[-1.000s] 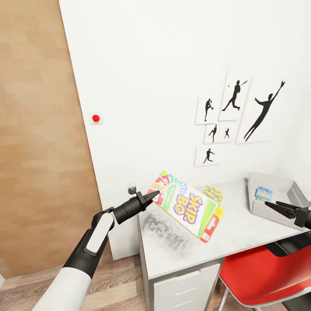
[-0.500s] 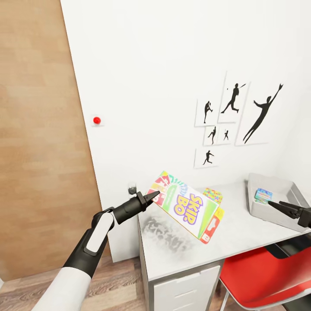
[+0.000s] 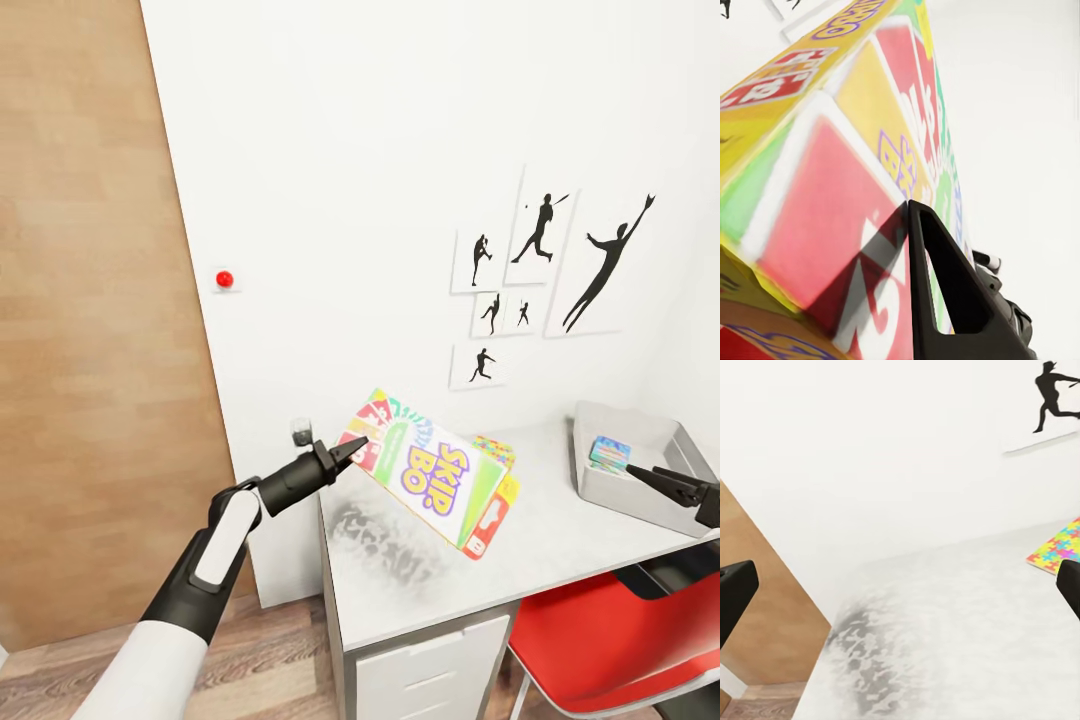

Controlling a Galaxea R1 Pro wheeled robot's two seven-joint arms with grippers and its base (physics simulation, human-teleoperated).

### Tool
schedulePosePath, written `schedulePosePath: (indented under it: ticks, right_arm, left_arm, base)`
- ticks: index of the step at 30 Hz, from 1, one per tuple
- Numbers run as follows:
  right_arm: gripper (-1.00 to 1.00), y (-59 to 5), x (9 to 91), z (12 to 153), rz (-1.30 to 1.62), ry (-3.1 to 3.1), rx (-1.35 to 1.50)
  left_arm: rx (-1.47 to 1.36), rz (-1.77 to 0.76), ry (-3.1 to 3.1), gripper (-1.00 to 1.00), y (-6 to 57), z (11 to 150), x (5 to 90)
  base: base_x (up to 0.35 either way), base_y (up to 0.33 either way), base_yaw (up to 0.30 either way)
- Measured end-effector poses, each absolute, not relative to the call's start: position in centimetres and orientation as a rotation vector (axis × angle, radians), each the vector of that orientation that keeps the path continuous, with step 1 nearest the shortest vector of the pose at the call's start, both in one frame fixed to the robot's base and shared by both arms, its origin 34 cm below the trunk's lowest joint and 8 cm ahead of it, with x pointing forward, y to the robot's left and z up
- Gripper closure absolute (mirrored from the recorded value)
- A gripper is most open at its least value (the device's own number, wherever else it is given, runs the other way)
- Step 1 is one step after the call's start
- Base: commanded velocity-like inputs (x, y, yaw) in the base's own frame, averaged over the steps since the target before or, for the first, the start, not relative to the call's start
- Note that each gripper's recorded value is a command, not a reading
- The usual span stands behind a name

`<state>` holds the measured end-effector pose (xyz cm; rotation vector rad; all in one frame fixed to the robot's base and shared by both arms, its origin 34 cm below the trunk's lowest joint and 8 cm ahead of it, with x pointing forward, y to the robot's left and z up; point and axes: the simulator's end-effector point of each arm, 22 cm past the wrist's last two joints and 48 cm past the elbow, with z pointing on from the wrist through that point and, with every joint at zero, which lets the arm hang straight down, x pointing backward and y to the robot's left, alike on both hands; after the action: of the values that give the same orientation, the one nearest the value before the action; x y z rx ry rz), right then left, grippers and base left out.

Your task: Put all the toys in the child's room - the three board games (two on the bed and one on the table), the two jigsaw puzzles on the table, and the tennis ball on the table - inside the toy box on the table in the child's room.

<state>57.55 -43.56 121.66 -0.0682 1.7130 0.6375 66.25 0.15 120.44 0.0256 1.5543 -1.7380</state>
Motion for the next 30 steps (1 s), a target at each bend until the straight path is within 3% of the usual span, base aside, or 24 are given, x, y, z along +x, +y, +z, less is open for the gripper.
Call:
schedulePosePath:
  ticks: [30]
  right_arm:
    - [-1.00, -40.9, 57.5, 122.0, 0.678, 1.714, -0.121]
  left_arm:
    - [0.075, -1.705, 1.516, 1.00, 0.6, 122.8, 65.2]
  base:
    - [0.000, 0.000, -0.006]
